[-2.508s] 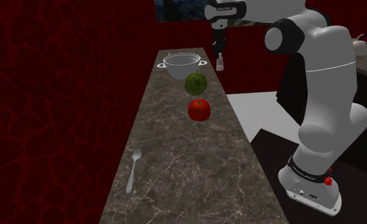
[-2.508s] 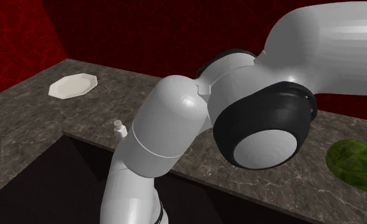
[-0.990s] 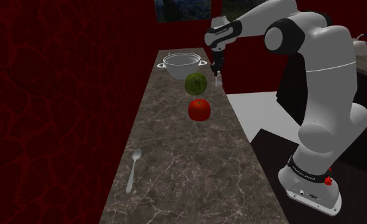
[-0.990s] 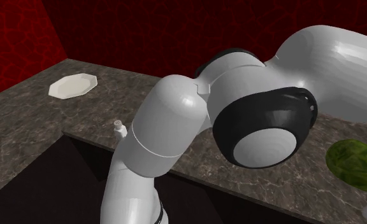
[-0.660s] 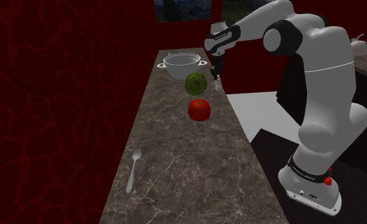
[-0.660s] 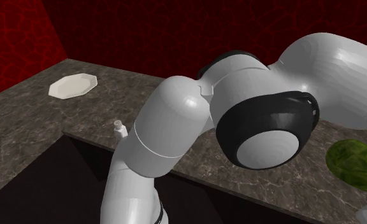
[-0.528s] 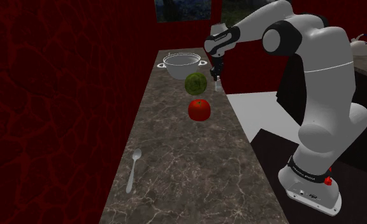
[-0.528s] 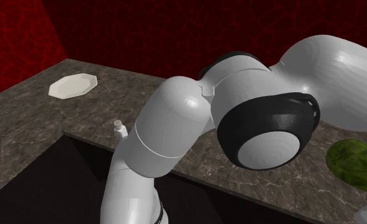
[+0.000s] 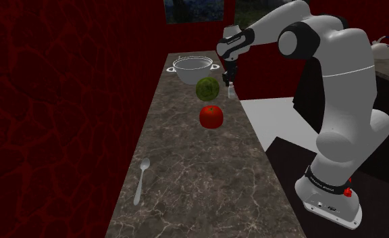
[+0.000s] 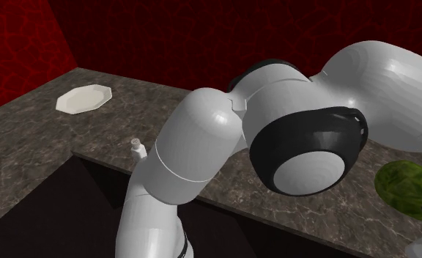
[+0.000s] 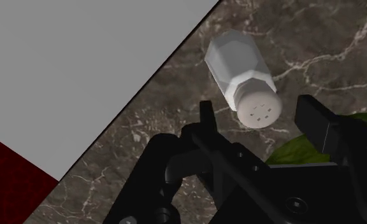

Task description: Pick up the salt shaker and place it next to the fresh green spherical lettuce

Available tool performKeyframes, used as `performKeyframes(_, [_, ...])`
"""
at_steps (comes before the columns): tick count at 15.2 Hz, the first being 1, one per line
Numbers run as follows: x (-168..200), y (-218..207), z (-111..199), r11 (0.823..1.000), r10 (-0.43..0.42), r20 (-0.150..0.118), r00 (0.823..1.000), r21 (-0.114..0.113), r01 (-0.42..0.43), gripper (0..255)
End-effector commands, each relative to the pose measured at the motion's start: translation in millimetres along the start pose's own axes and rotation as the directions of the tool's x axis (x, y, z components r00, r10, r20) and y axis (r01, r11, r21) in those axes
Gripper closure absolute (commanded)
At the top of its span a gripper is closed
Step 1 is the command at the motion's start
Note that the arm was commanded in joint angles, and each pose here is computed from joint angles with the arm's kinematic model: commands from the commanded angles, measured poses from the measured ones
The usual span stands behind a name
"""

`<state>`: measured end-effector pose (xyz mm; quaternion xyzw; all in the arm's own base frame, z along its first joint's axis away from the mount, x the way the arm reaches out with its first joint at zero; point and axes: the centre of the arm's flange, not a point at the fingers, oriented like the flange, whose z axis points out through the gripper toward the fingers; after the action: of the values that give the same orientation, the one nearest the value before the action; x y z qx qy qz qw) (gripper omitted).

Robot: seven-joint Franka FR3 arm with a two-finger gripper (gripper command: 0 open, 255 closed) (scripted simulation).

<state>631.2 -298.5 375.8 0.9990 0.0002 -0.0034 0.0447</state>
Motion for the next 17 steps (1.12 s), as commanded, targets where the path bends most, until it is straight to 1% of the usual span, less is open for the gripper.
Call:
performKeyframes(1, [0.0, 0.0, 0.0, 1.000, 0.000, 0.000, 1.000, 0.000, 0.000, 0])
performKeyframes(5, [0.0, 0.0, 0.0, 1.000, 0.000, 0.000, 1.000, 0.000, 0.000, 0])
performKeyframes(9, [0.0, 0.0, -50.0, 1.000, 0.000, 0.000, 1.000, 0.000, 0.000, 0])
performKeyframes(17, [0.0, 0.0, -50.0, 1.000, 0.000, 0.000, 1.000, 0.000, 0.000, 0])
